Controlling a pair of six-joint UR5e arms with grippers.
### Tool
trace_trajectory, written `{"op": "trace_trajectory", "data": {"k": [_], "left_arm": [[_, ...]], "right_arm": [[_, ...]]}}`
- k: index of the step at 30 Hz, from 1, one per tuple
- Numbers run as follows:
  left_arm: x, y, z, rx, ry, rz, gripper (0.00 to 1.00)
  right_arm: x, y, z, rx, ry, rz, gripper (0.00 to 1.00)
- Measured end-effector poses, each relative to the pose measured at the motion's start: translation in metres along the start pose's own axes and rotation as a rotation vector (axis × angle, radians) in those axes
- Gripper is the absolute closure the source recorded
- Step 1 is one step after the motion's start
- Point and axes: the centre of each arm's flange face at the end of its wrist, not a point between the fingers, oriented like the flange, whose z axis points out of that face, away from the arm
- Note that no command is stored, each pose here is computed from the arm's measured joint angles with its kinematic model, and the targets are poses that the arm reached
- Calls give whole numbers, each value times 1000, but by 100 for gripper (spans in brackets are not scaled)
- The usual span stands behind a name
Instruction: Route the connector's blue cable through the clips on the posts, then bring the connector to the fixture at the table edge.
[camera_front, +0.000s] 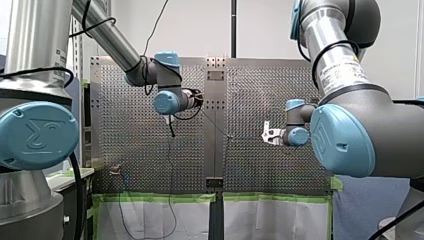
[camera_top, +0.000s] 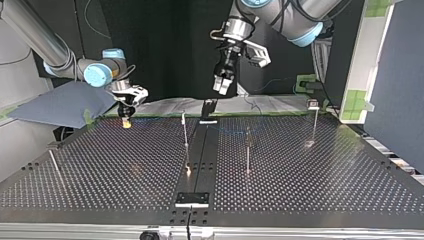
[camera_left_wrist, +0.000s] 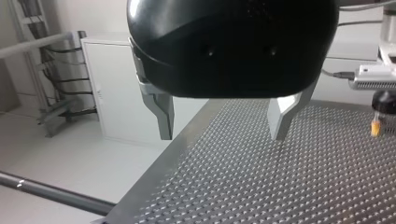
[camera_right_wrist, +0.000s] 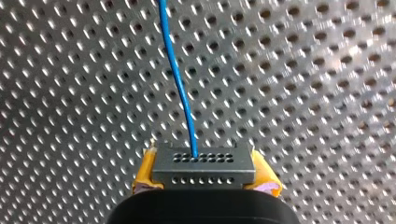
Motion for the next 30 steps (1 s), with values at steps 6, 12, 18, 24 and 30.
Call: {"op": "trace_trajectory", "data": {"k": [6,12,18,24,30], "left_arm": [[-11,7,-14,1,-41,-8,1],[-1,15,-35,-7,-10,1,1],[15,26,-57,-21,40,15,1],[30,36,-79,-36,91,29,1],[43,45,-100,-49,138,41,1]], "right_arm": [[28,10,-2,-61,38,26,100],[61,12,-6,-76,91,57,100],[85,12,-12,-80,113,58,100],[109,13,-19,-94,126,57,100],[134,16,-29,-110,137,51,100]]}}
